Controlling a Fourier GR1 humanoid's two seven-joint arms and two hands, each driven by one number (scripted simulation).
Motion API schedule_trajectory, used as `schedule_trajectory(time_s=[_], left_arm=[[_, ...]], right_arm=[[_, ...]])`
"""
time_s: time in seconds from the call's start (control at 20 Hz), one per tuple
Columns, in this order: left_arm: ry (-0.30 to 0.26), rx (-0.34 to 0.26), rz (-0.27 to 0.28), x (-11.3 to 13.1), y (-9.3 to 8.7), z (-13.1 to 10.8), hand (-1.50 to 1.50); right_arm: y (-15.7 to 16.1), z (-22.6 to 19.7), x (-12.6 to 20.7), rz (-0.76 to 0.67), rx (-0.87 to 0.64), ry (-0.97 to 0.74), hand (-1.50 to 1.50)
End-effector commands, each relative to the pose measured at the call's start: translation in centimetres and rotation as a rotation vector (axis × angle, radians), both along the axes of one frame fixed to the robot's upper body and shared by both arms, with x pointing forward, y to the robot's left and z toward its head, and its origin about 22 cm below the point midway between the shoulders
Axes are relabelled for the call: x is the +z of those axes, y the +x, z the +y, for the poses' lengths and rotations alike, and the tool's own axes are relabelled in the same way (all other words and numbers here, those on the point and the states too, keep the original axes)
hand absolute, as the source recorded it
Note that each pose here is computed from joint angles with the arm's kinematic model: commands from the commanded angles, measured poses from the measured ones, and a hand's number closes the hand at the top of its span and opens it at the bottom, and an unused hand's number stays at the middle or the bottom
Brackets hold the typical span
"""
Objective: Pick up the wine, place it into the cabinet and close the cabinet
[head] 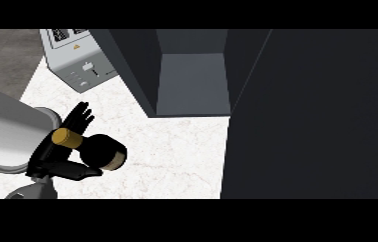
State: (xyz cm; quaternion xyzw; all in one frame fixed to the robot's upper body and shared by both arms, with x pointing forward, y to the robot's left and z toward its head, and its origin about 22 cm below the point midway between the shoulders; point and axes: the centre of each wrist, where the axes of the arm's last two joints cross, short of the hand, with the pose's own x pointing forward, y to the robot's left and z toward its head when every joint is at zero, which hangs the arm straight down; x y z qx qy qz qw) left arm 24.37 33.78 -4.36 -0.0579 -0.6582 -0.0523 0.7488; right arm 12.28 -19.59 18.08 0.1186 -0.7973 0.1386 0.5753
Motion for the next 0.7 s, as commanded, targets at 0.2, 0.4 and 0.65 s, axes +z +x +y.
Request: schedule_trajectory(time_s=[0.2,0.4,0.65], left_arm=[[-0.029,-0.012,0.013,-3.6,0.0,-0.1,-1.50],[-0.103,0.023,0.022,-5.4,-1.3,-2.3,-1.50],[-0.150,0.046,0.057,-6.1,-0.1,-1.0,-1.50]], right_arm=[[-4.1,-0.6,2.7,-0.074,0.030,0.067,-1.50],[-4.4,-1.3,3.0,-0.065,0.058,0.053,-1.50],[-3.7,-1.1,2.7,-0.072,0.057,0.075,-1.50]])
